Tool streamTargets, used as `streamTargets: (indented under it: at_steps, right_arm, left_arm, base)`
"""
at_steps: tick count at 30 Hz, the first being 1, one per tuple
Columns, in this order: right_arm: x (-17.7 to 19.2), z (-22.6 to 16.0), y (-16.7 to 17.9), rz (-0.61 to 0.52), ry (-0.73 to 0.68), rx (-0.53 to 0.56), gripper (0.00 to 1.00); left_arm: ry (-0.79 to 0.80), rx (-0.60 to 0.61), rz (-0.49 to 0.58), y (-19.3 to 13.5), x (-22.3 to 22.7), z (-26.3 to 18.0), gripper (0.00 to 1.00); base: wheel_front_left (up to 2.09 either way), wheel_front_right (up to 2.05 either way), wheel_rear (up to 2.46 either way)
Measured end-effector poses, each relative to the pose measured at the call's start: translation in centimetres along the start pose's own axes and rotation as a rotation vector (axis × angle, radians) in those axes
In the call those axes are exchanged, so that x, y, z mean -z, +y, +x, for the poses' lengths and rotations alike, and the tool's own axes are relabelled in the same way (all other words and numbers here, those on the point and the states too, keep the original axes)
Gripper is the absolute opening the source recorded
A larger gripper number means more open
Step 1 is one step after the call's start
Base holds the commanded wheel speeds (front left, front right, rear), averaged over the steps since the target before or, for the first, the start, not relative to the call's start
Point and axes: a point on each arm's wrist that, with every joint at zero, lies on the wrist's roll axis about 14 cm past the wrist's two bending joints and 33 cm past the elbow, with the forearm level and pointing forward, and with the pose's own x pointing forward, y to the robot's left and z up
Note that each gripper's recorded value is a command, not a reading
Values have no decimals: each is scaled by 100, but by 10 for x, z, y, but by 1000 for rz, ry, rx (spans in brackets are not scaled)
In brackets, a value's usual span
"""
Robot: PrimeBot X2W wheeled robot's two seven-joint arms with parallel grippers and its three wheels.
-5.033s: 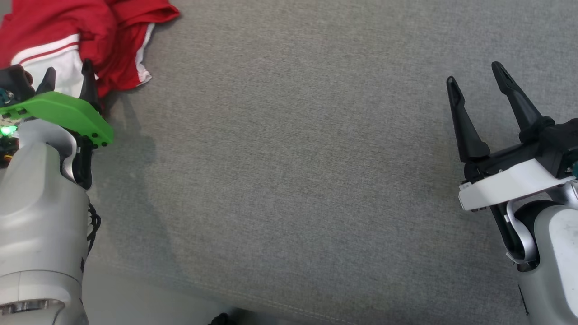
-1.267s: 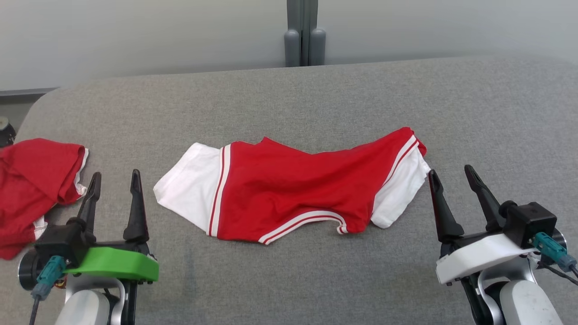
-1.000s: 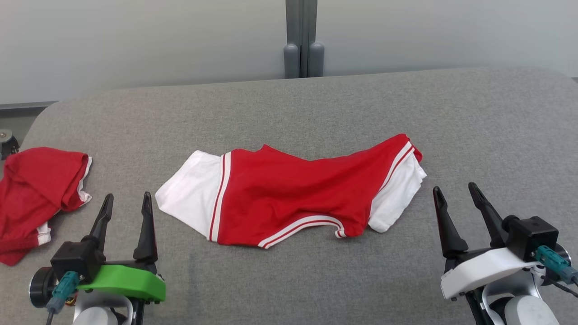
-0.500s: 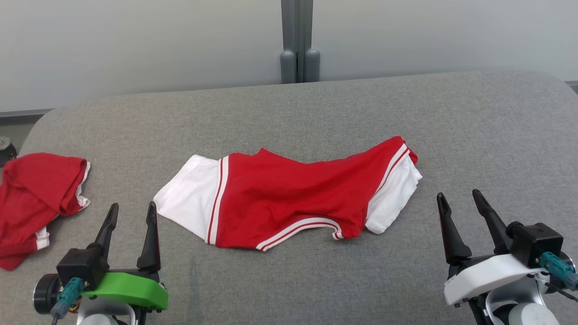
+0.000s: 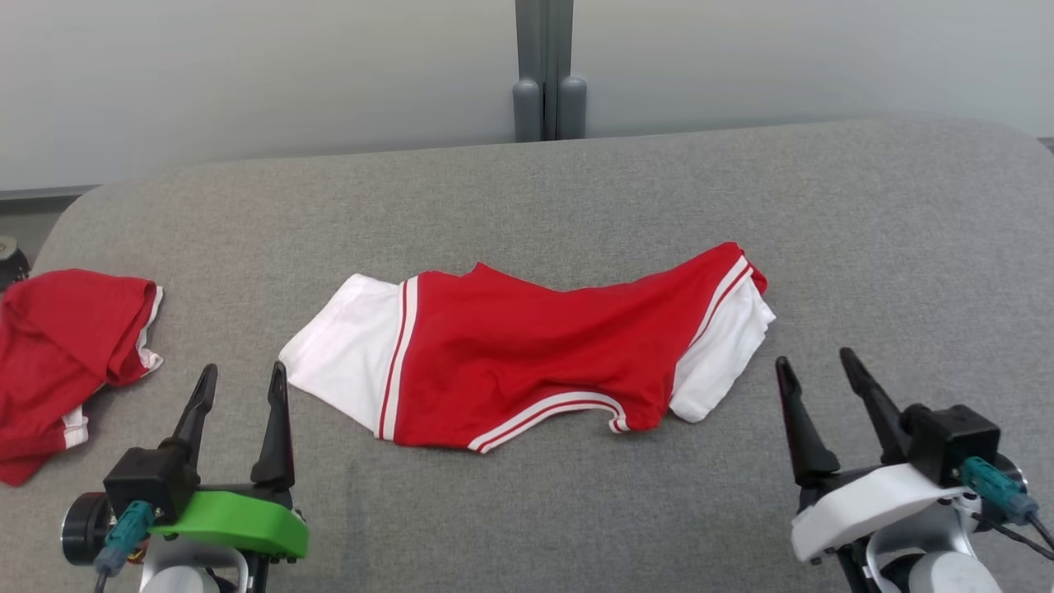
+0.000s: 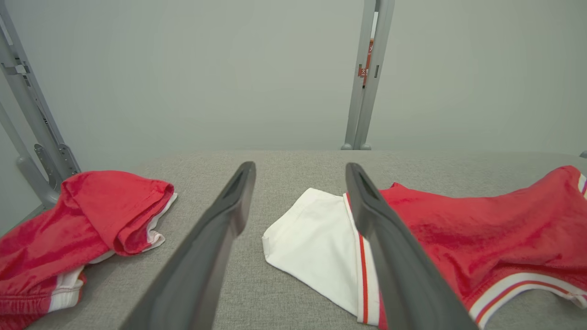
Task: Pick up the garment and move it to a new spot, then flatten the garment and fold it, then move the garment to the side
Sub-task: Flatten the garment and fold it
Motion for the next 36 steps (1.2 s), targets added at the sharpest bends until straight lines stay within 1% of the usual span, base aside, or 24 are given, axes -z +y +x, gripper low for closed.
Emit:
streamTargets:
  at_steps: [2,9,14,17,18,19,20,23,26,30,36]
  right_arm:
    - [9,6,14,-4,34,-51,100]
    - [63,24,55,-7,202,-214,100]
    - [105,36,59,-28,326,-256,100]
    - [122,42,61,-32,368,-272,100]
    - [126,44,62,-29,374,-277,44]
    - [129,46,63,-28,377,-281,24]
    - [131,48,64,-28,381,-285,0]
    - [133,51,70,-30,374,-306,0]
    - [122,53,85,-27,326,-353,0]
    - [92,52,111,12,232,-427,0]
    - [23,56,136,85,15,-502,0]
  left_arm:
    - [-12,3,4,-1,-4,6,100]
    - [-43,11,7,-5,-10,27,100]
    - [-39,-3,4,-1,-5,35,100]
    - [-24,-24,7,5,1,36,100]
    - [-20,-30,9,8,3,36,100]
    - [-17,-36,9,10,4,36,100]
    - [-15,-42,13,12,5,36,100]
    - [-7,-60,20,17,8,35,100]
    - [-11,-68,22,19,6,34,100]
    - [-25,-63,26,17,2,36,100]
    - [-40,-53,23,13,-3,38,100]
  base:
    - [0,0,0]
    - [0,0,0]
    - [0,0,0]
    - [0,0,0]
    - [0,0,0]
    - [0,0,0]
    - [0,0,0]
    - [0,0,0]
    - [0,0,0]
    - [0,0,0]
    - [0,0,0]
